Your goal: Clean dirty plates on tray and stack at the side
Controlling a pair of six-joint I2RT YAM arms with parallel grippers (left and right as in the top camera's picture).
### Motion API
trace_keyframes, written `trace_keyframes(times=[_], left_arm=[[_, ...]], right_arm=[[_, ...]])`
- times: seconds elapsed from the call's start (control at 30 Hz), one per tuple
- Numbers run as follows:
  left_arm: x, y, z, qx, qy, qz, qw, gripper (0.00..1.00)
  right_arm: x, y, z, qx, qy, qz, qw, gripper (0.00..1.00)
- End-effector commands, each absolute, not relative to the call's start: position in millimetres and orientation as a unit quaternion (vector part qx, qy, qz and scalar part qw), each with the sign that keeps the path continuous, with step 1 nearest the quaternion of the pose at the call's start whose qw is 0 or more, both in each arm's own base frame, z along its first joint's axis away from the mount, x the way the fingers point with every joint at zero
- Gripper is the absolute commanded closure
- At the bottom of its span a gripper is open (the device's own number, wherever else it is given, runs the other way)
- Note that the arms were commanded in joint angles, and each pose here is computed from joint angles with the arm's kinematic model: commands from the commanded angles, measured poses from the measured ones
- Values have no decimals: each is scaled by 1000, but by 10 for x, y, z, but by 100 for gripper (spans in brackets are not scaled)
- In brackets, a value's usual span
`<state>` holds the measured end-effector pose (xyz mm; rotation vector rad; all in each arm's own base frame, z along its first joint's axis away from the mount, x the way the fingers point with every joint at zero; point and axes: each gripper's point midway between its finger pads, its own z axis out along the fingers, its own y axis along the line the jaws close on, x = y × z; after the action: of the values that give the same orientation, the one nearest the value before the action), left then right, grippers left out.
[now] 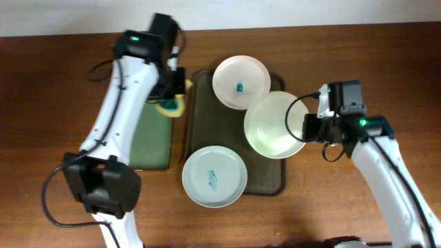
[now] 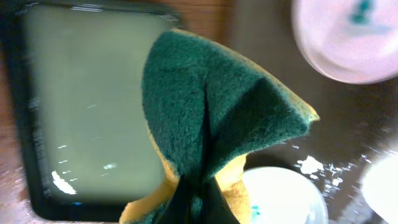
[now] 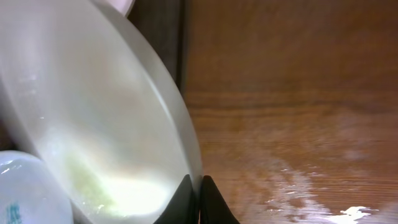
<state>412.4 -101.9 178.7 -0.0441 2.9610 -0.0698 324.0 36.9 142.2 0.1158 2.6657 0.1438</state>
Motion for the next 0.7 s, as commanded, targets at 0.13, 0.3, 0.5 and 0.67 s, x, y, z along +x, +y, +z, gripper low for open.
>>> trace_keyframes(times=[0.13, 0.3, 0.5, 0.67], left_arm=[[3985, -402, 971, -64, 997, -2, 31, 100], [3839, -318, 498, -94, 995, -45, 10, 100], [3934, -193, 1027, -81, 992, -19, 93, 82], [3898, -234, 1187, -79, 991, -33, 107, 62]], right_arm=[[3216, 378, 1987, -2, 913, -202, 356, 96], [3189, 586, 2018, -117, 899, -237, 348, 96], [3104, 847, 2180, -156, 866, -279, 383, 96], [3051, 846, 2145, -122, 875, -265, 386, 96]])
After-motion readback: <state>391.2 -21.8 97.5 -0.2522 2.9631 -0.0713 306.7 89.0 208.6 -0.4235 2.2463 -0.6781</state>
